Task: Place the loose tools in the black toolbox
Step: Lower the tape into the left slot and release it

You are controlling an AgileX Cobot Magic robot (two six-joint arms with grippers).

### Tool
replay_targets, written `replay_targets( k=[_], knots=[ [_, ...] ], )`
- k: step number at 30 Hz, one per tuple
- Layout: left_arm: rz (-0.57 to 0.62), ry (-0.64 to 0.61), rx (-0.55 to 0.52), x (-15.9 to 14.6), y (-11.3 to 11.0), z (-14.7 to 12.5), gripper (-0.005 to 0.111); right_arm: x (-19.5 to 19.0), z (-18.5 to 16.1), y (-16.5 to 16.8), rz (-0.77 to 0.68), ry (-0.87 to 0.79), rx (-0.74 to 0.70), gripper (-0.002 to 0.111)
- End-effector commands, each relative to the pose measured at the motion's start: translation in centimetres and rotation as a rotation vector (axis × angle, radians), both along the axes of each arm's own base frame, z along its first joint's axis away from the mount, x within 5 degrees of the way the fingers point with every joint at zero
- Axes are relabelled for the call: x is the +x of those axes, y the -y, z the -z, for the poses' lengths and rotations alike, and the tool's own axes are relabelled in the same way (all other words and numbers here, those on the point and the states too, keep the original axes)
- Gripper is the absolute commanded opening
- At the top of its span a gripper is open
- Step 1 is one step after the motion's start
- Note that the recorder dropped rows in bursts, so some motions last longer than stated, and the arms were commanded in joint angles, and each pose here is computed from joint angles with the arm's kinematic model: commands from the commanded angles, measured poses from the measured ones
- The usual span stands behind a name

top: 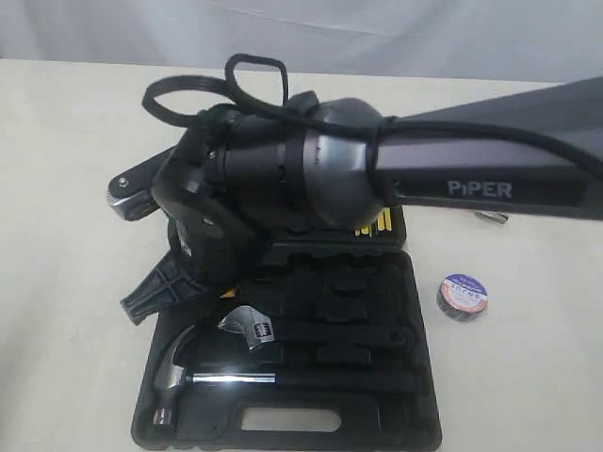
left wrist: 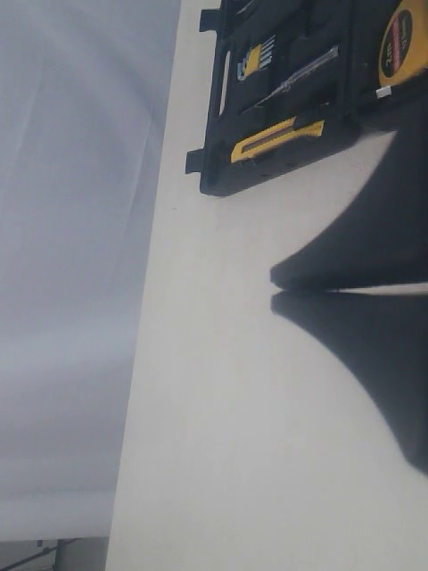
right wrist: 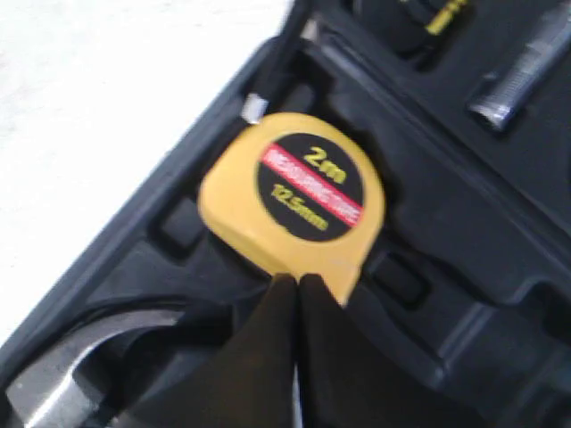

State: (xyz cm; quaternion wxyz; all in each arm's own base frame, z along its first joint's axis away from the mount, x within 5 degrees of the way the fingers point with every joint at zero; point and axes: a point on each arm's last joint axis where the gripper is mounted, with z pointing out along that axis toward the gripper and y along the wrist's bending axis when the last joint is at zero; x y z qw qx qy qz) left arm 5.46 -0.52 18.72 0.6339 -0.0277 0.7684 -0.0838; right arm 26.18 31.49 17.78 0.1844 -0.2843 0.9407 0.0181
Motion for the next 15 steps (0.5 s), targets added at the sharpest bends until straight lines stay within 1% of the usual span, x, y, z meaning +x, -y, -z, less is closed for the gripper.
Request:
replay_targets(
  k=[1, 4, 7, 9, 13, 15],
  knots=[
    [0.006, -0.003, -0.008, 0.0, 0.1, -0.1, 0.000, -0.1, 1.9, -0.5, -0.052, 0.016, 0.038, -0.001],
    [0.006, -0.003, -0.008, 0.0, 0.1, -0.1, 0.000, 0.2, 3.6, -0.6, -0.075, 0.017, 0.001, -0.001],
    [0.006, -0.003, -0.008, 0.0, 0.1, -0.1, 0.000, 0.2, 4.1, -0.7, -0.076, 0.011, -0.005, -0.001],
    [0.006, -0.003, -0.008, 0.0, 0.1, -0.1, 0.000, 0.3, 3.5, -0.7, -0.080, 0.027, 0.015, -0.001],
    [0.006, -0.003, -0.008, 0.0, 0.1, -0.1, 0.000, 0.3, 0.5, -0.7, -0.092, 0.091, 0.079, -0.001],
    [0.006, -0.003, -0.008, 0.0, 0.1, -0.1, 0.000, 0.4, 0.1, -0.7, -0.103, 0.109, 0.080, -0.001]
  ],
)
